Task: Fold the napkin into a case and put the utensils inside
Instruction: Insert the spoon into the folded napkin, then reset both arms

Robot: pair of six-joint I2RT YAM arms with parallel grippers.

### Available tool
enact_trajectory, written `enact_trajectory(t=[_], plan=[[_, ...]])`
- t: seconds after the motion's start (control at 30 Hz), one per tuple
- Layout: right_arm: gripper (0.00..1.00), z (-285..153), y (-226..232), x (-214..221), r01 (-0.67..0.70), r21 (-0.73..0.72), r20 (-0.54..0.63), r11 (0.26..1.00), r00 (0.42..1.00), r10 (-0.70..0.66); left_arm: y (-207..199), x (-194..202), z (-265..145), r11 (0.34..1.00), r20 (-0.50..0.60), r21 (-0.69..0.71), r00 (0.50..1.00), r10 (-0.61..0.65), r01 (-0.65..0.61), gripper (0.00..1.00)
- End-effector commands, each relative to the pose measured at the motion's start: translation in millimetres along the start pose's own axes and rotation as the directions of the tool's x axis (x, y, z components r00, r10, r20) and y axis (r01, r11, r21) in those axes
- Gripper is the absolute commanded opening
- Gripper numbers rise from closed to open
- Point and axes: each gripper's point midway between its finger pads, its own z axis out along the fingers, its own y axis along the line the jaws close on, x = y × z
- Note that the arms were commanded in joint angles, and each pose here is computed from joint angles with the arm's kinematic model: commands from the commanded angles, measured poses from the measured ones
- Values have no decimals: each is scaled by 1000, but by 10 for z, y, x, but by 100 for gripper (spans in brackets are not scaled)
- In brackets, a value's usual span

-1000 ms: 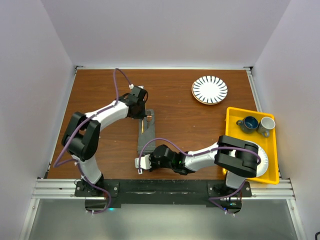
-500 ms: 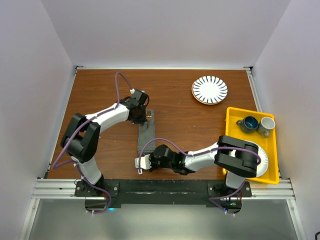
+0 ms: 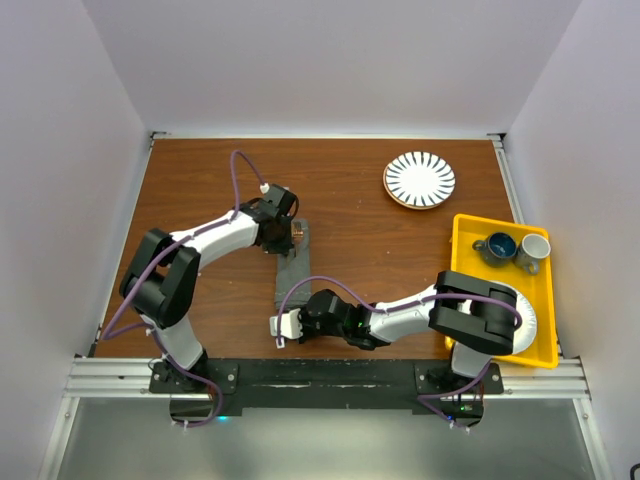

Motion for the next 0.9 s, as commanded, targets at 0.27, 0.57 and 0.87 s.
enact_trajectory(t=[0.27, 0.57, 0.87], plan=[[29, -10, -30, -16, -11, 14, 5, 1000, 1000, 11, -61, -149, -158, 1000, 55, 4, 998, -20, 20, 29], [30, -57, -74, -77, -13, 21, 25, 1000, 1000, 13, -280, -641, -496, 997, 219, 78, 976, -7, -11, 38], [42, -149, -17, -301, -29, -55, 90, 998, 995, 34, -77, -1245, -829, 997, 378, 72, 925, -35, 9, 55]])
